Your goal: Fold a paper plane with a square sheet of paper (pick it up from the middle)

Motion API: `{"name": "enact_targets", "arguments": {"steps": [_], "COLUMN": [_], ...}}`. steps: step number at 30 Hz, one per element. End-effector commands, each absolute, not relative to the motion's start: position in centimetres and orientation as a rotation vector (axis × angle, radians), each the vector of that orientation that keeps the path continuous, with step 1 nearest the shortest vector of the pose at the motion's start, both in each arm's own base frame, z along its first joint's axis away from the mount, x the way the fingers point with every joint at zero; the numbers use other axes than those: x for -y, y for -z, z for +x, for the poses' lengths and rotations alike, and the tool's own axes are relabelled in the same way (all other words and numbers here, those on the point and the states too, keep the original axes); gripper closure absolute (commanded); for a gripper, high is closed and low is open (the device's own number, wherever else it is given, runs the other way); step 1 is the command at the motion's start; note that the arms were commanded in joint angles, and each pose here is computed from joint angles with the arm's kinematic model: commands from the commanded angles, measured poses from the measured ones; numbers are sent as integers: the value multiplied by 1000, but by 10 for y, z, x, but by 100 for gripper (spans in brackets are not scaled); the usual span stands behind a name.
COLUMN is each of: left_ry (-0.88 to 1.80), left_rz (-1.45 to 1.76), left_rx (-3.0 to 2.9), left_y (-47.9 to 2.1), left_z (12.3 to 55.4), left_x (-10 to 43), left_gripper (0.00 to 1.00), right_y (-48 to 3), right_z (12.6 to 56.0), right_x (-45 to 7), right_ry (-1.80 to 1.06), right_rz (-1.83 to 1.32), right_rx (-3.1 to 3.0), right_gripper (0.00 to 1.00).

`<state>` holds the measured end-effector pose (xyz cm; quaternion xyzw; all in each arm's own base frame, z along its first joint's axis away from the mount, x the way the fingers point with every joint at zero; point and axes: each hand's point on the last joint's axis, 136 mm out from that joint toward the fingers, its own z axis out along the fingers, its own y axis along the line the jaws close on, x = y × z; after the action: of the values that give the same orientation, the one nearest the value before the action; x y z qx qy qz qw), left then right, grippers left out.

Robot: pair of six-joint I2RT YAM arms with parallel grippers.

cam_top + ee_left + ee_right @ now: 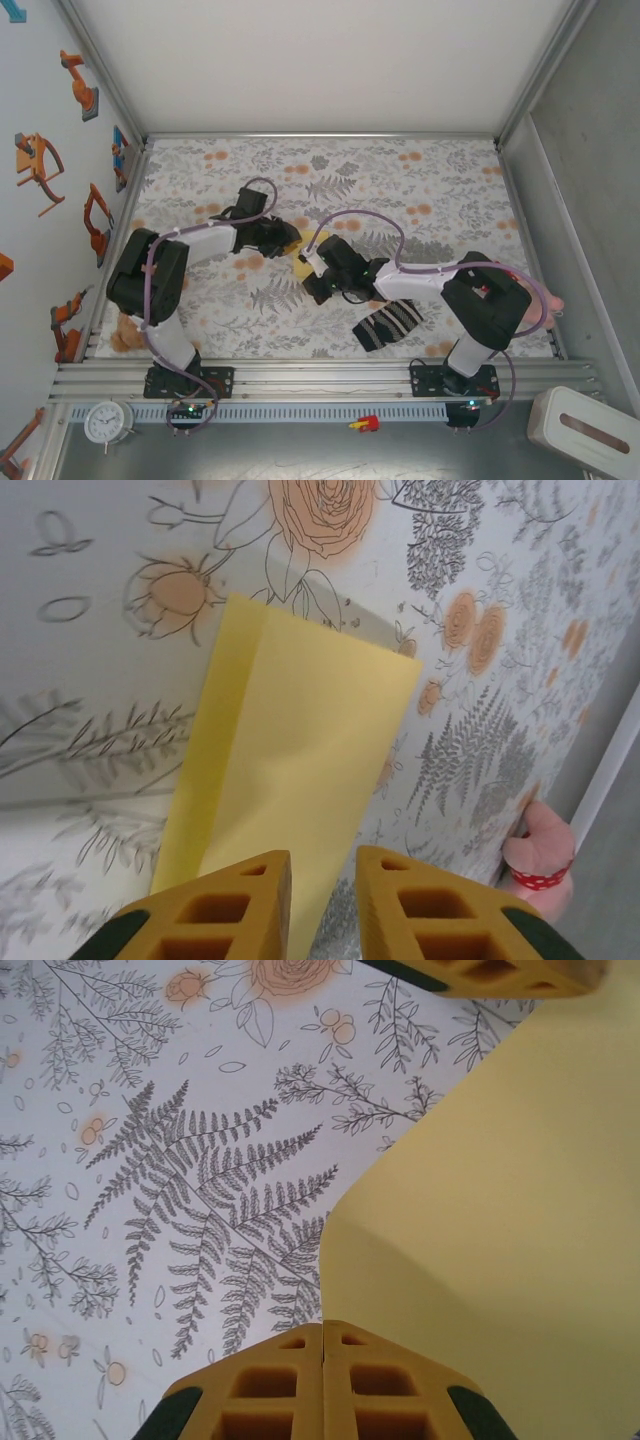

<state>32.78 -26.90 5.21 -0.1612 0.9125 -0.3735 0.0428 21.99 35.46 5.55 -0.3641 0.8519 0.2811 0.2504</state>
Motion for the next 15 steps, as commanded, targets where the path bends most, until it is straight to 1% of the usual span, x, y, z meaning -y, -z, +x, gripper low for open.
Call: {"name": "enact_targets", "arguments": {"steps": [1,8,15], "left_ry": [1153,1037,882], "left_rz": [-410,-397,-388], "left_rx": [-2819,-2916,-3029], "left_y": [-46,-21,2], "left_z": [330,327,314], "left_x": [282,282,270], "left_gripper": [78,82,86], "right_y": [-65,-60,-55], "right_z": [218,222,238], "right_x": [-358,-358,-348], "right_ry": [-863,-893,-843], "right_rz": [-936,-892,-795], "right_rx": [-2322,-2362,-2410], "right_gripper": [100,100,100]}}
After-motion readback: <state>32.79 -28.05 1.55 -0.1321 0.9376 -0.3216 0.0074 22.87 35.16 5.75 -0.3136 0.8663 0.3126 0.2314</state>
